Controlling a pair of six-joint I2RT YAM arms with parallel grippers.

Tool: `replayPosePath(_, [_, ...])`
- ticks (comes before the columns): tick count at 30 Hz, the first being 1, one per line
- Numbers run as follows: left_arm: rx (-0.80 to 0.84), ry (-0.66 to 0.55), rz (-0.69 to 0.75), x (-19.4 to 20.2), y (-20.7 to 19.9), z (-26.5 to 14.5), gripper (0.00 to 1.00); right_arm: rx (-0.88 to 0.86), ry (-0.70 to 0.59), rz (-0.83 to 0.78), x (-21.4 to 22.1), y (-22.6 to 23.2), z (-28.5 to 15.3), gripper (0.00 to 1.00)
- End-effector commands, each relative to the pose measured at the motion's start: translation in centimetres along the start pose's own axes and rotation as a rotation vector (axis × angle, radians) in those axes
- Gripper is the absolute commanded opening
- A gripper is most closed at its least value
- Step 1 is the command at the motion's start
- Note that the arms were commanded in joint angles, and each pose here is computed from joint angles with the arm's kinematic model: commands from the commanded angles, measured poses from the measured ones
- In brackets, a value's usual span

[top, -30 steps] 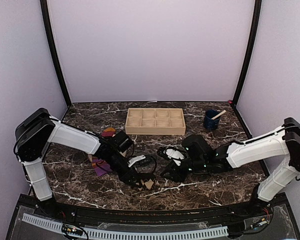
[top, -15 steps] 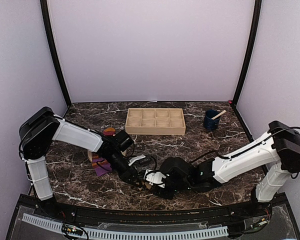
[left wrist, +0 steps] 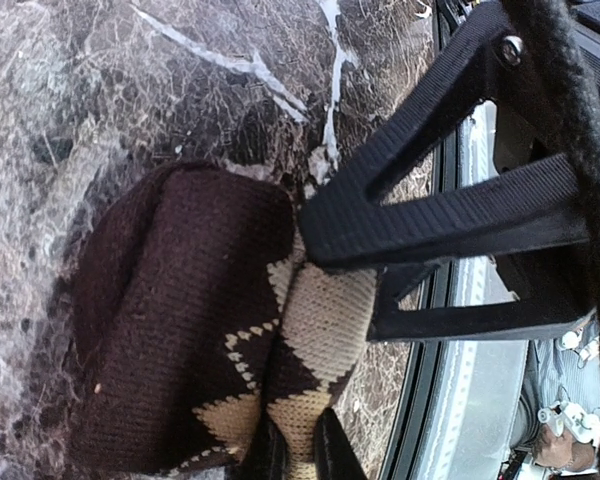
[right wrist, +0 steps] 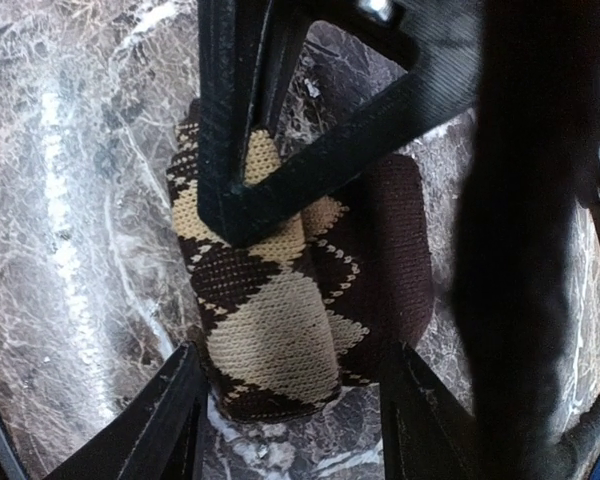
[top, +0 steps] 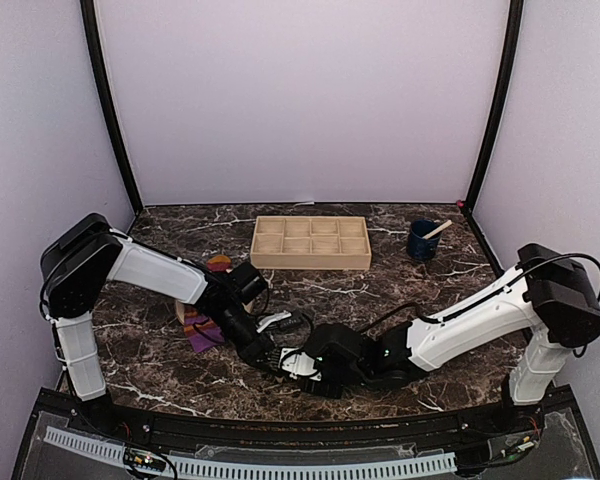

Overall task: Roll the socks
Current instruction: Roll the sock at the center of the board.

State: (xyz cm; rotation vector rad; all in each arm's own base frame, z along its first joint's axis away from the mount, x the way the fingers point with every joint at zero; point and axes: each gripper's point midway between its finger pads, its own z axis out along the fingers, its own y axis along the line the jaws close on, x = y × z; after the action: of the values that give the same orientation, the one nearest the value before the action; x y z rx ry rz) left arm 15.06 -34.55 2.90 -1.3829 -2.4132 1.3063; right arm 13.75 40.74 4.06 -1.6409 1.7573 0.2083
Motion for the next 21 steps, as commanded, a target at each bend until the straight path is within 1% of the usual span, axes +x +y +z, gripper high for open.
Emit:
replayPosePath(1, [-0.014, 0.070, -0.058, 2.0, 0.8, 0.5, 0.00, 0.025, -0.005, -0.045, -0.9, -0.3, 0.3, 0.54])
replayPosePath(6, [-0.018, 0.071, -0.056, 2.0, 0.9, 0.5, 0.00, -0.020, 0.001, -0.055, -0.9, 0.5, 0.5, 0.47])
replayPosePath(11, [-0.016, 0.070, -0.055, 1.9, 0.9, 0.6, 0.00, -0.059, 0.018, -0.063, -0.4, 1.3, 0.7, 0.35])
replayPosePath(15, [-0.016, 0.071, -0.057, 1.9, 0.9, 0.6, 0.00, -0.079, 0.039, -0.066, 0.2, 1.7, 1.1, 0.33])
replayPosePath(21, [-0.013, 0.073, -0.060, 2.0, 0.9, 0.7, 0.00, -0.077, 0.060, -0.065, 0.7, 1.8, 1.5, 0.33])
